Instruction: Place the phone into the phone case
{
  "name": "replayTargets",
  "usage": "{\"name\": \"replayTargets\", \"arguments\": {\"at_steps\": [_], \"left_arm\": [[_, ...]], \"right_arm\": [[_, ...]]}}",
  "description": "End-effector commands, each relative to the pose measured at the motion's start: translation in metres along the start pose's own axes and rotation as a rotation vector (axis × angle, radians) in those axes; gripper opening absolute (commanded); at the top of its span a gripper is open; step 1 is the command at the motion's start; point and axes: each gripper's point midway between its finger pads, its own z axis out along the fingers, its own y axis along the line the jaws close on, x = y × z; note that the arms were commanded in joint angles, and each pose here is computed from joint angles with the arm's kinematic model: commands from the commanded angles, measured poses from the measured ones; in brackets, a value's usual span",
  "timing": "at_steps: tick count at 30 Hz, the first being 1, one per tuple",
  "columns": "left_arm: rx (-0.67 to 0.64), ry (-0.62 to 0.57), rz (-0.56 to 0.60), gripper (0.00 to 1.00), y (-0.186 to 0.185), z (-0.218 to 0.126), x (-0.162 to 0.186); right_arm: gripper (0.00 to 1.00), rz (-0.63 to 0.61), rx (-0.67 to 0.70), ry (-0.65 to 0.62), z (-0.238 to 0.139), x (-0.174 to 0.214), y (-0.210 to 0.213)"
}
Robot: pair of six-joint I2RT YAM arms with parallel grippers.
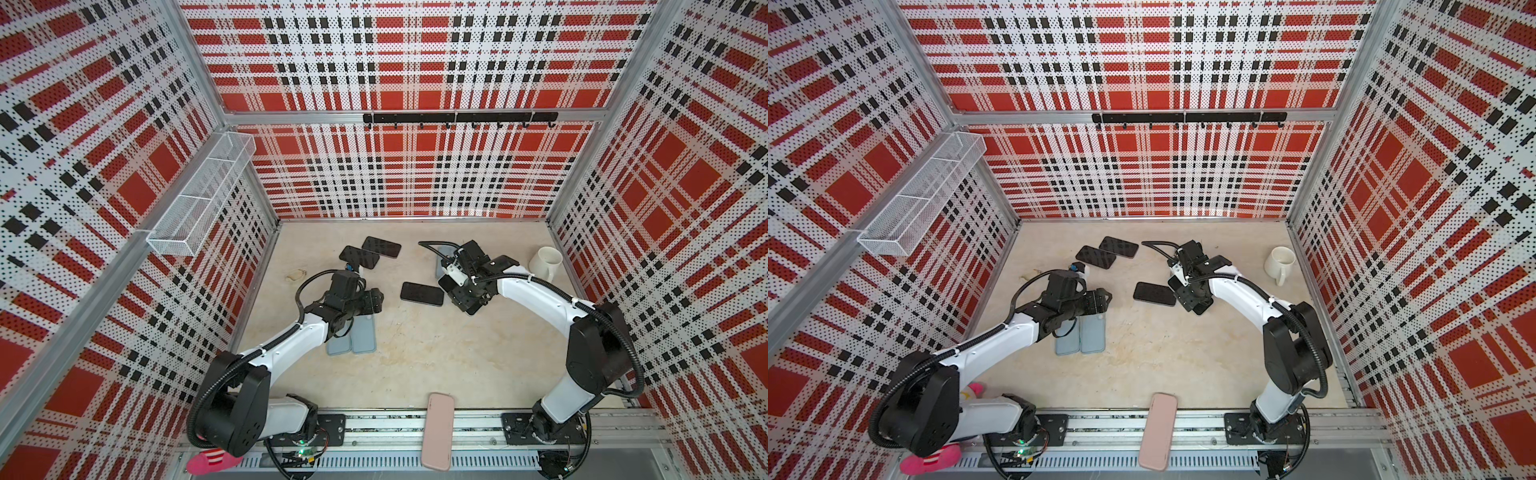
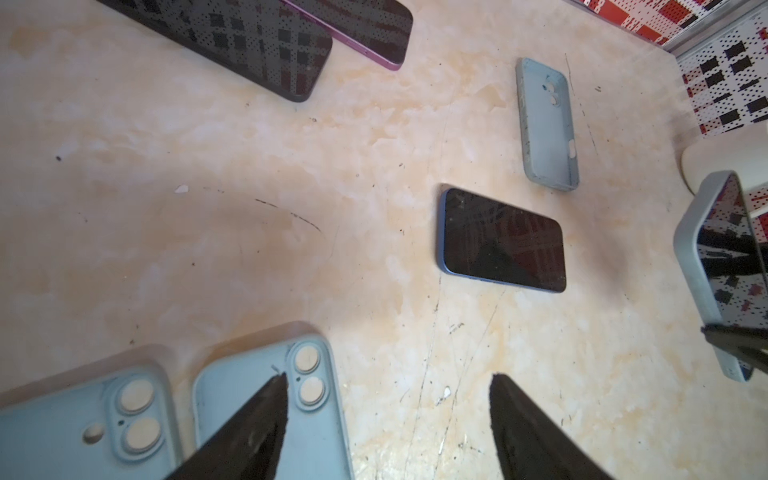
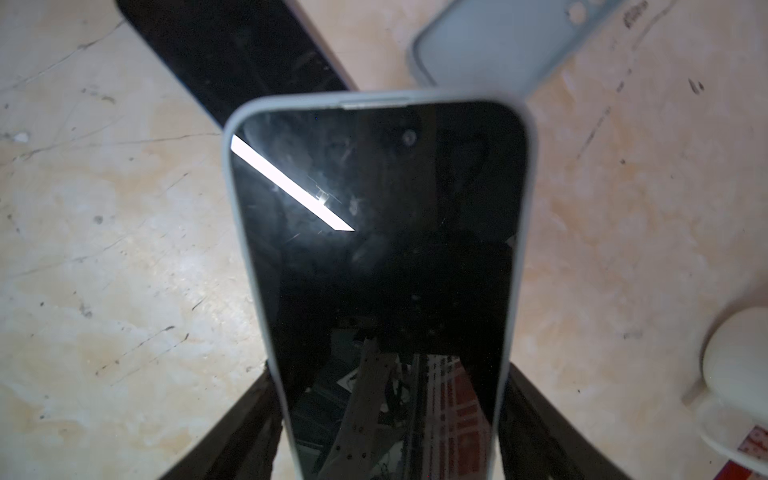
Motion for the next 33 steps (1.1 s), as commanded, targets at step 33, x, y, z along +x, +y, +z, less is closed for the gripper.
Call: {"name": "replayTargets", "arguments": {"at_steps": [33], "left_arm": [[0.059, -0.056, 0.035, 0.78, -0.042, -0.008, 0.008]], "right_arm": [[0.81, 0.667, 0.133, -0.057, 0.136, -0.085, -0.163]]}}
